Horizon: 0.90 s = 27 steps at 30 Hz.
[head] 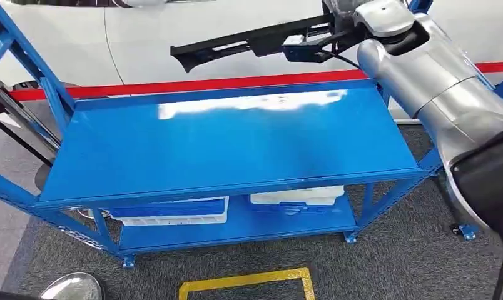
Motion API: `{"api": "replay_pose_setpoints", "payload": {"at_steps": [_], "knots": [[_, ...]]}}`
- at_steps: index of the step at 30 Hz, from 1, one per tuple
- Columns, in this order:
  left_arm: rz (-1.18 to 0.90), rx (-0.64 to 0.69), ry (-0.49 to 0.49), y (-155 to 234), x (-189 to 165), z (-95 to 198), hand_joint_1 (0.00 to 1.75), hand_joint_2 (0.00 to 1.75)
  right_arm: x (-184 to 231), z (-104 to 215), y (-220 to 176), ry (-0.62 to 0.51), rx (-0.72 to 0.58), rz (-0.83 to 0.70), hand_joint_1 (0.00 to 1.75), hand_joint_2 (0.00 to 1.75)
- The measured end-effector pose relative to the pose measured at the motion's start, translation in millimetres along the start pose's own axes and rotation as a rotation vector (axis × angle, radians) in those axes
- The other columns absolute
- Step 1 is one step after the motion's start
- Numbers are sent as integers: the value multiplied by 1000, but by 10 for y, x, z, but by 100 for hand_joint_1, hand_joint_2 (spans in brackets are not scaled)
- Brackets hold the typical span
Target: Take the parts from the cabinet and place them on the table.
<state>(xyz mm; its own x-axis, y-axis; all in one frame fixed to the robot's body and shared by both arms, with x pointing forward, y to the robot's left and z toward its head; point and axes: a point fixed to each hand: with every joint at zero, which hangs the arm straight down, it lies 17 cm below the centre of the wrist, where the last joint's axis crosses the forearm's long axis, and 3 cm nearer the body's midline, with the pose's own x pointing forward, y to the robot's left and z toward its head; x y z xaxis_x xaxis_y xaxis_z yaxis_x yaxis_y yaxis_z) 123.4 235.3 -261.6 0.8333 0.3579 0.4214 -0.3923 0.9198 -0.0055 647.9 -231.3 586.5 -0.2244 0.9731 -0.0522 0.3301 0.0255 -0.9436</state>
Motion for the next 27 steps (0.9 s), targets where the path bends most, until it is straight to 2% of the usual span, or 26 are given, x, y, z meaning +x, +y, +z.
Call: {"api": "replay_pose_setpoints", "payload": {"at_steps": [16,21,27], "knots": [[10,8,31,13,-55,1,0,175,-171,72,25,23,-22,5,175,175],[1,10,36,21,-71,2,0,175,-251,98,140,38,-6,15,175,175],[-10,6,35,0,-68,3,0,175,-315,112,59,46,-36,22,175,175]]}}
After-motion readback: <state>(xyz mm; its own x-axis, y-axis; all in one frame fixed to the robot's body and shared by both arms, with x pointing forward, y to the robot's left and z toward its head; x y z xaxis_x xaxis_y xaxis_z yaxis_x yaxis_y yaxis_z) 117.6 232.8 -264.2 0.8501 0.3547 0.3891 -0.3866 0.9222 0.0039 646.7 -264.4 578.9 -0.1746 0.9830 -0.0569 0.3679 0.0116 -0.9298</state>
